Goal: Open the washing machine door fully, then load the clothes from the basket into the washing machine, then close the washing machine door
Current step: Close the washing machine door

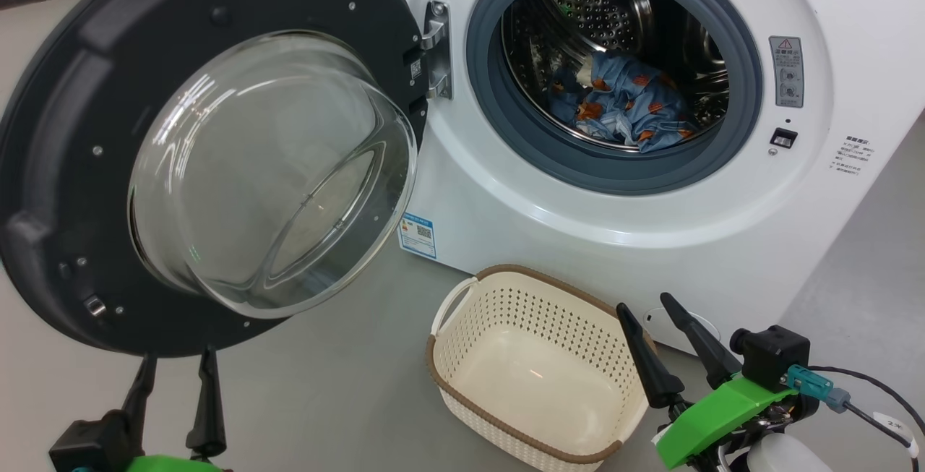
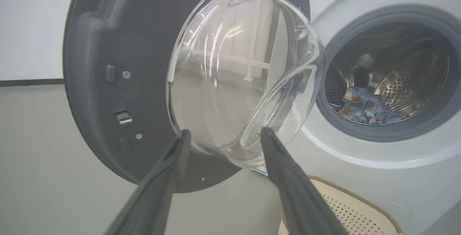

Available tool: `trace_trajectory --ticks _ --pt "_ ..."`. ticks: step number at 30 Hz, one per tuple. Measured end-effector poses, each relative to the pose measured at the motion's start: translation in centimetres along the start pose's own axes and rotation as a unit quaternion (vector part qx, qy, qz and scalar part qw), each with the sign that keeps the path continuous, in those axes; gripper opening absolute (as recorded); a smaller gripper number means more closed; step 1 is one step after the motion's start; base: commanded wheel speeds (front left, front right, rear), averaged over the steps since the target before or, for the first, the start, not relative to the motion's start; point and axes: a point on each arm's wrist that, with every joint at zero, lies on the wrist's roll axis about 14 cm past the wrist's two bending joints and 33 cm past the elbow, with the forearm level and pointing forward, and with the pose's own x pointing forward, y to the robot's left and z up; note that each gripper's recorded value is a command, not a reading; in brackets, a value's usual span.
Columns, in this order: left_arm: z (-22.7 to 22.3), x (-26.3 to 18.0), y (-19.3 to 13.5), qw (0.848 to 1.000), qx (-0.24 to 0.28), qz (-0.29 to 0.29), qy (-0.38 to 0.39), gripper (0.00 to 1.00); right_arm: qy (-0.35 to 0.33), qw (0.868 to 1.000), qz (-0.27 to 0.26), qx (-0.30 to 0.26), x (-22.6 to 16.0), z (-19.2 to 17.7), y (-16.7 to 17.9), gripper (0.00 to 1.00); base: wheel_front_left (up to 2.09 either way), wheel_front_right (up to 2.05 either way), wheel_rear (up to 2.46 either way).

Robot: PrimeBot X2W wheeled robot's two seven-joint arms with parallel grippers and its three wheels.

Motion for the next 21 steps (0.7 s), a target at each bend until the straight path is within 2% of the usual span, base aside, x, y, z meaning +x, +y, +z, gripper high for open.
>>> trace_trajectory --ticks 19,21 --pt "0.29 0.07 -0.08 1.0 0.002 -0.003 -0.006 1.0 -0.004 1.0 -0.004 0.001 -0.21 0.37 -0.11 1.0 0.0 0.0 0.0" --pt "0.31 0.08 -0.11 1.0 0.001 -0.003 -0.006 0.41 -0.005 1.0 -0.005 0.0 -0.24 0.43 -0.13 1.0 0.0 0.0 0.0"
